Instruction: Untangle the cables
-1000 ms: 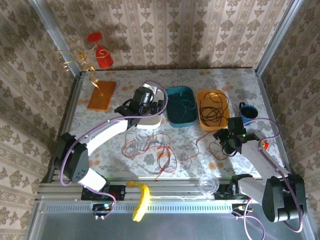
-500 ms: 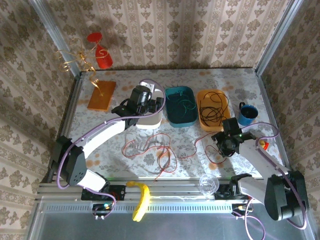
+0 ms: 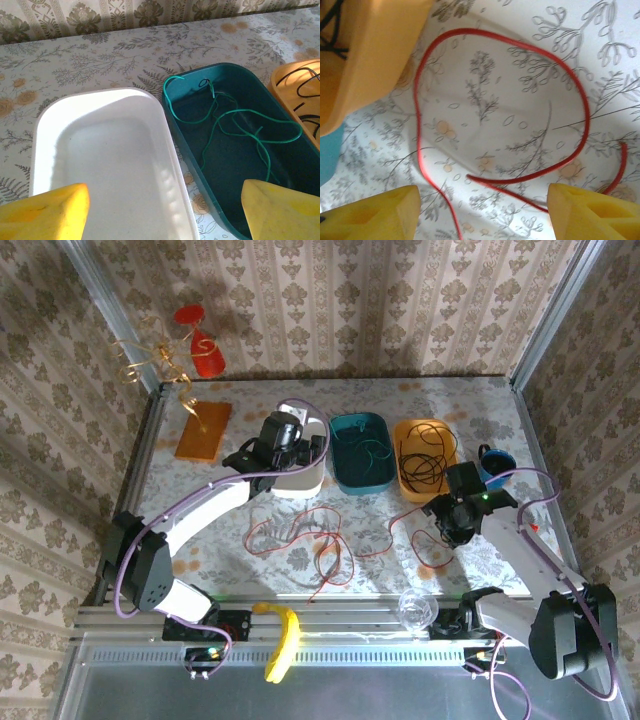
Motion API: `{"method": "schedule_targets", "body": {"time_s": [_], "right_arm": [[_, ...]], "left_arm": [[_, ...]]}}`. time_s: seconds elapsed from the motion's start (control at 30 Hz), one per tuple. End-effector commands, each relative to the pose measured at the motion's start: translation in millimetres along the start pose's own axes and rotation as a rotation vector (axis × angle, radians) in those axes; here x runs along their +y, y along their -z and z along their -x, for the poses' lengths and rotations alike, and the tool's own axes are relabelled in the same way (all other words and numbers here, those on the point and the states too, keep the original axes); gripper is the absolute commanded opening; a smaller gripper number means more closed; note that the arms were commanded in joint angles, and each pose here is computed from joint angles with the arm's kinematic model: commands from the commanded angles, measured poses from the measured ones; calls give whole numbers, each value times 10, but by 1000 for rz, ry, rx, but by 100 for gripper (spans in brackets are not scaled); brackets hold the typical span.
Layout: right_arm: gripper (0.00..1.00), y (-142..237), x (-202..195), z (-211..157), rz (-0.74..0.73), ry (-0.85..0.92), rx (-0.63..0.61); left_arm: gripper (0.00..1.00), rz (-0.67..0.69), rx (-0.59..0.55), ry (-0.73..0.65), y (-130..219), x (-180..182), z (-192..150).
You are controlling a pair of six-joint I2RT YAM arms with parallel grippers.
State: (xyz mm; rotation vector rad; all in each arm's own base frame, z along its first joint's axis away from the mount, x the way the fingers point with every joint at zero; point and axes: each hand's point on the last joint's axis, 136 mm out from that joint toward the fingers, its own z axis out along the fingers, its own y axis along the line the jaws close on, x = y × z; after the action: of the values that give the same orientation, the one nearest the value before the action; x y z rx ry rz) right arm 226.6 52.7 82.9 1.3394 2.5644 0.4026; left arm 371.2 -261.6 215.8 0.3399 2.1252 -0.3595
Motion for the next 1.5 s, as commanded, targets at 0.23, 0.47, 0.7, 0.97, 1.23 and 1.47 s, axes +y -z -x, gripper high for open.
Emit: {"method": "schedule_targets", "body": {"time_s": [0.23, 0.47, 0.7, 0.97, 1.23, 1.47], "right_arm": [[70, -90, 180, -313, 66, -93, 212], [70, -343, 123, -334, 44, -162, 230], [69, -522, -8, -137, -20, -151, 116], [64, -610, -112, 57, -91, -117, 13], [20, -628, -226, 100, -125, -62, -26], [0, -156, 25, 158, -47, 116, -116]], "left_arm": [[80, 29, -7, 3, 72, 91, -28], [80, 41, -13, -3, 95, 125, -30], [81, 41, -17, -5, 126, 129, -21], [81, 40, -20, -8, 135, 124, -8], [81, 48, -29, -25, 158, 138, 42], [80, 101, -22, 25, 154, 289, 10]]}}
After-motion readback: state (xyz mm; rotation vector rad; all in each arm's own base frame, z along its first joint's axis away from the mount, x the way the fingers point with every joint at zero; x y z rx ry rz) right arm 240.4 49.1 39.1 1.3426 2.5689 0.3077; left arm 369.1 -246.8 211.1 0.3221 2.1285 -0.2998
